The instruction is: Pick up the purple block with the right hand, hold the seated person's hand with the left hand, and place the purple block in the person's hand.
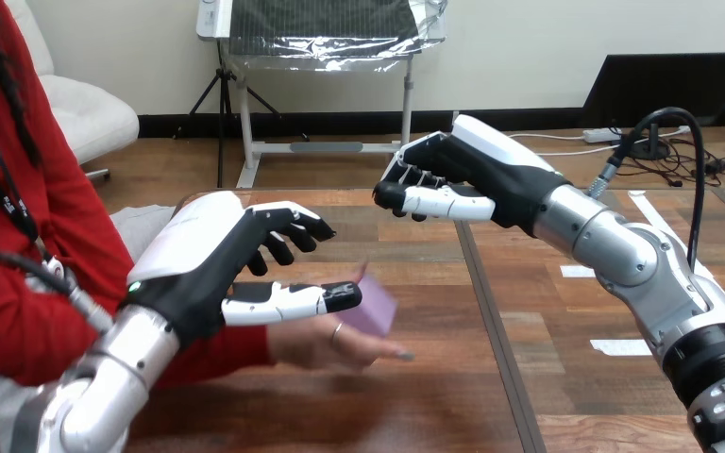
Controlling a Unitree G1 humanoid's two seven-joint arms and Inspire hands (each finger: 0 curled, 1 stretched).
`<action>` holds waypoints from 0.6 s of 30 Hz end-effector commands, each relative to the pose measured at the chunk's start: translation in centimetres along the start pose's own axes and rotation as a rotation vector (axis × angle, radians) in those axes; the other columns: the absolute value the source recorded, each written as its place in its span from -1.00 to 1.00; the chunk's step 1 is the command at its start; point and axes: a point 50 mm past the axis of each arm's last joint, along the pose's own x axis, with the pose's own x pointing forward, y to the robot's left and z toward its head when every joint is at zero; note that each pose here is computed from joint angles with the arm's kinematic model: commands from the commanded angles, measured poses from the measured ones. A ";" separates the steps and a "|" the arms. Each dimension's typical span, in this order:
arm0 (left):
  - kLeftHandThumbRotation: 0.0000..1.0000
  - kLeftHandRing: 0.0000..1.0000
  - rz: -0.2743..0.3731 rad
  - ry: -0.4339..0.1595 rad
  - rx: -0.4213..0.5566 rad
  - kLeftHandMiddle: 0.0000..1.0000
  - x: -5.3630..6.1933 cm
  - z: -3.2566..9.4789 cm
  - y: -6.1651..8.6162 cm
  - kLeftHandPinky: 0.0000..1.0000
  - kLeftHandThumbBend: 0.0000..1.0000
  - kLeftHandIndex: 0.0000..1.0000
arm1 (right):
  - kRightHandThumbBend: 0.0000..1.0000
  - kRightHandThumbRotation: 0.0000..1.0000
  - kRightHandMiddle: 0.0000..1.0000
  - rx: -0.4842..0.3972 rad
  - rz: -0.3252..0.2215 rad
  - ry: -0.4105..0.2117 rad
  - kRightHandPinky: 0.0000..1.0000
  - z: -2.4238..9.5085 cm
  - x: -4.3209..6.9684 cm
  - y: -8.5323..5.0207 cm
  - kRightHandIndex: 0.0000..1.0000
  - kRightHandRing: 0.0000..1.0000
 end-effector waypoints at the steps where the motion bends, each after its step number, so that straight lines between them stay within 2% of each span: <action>1: 0.48 0.27 0.132 -0.072 -0.002 0.37 -0.3 1.3 1.1 0.06 0.59 0.36 | 0.86 1.00 0.09 0.008 -0.072 -0.009 -0.11 -0.3 -0.8 -1.9 0.13 -0.01; 10: 0.40 0.33 0.218 -0.081 -0.075 0.43 -2.1 1.6 -0.2 0.10 0.44 0.38 | 0.80 1.00 0.13 0.030 -0.081 -0.013 -0.11 -0.7 -1.7 -1.8 0.17 0.02; 16: 0.41 0.40 0.263 -0.094 -0.151 0.48 -3.6 1.9 -1.4 0.15 0.37 0.40 | 0.69 1.00 0.18 0.055 -0.090 -0.017 -0.10 -1.1 -2.4 -1.4 0.21 0.06; 18: 0.41 0.42 0.272 -0.107 -0.199 0.50 -4.2 2.1 -1.8 0.17 0.36 0.41 | 0.66 1.00 0.20 0.093 -0.097 -0.021 -0.09 -1.4 -2.8 -1.1 0.23 0.08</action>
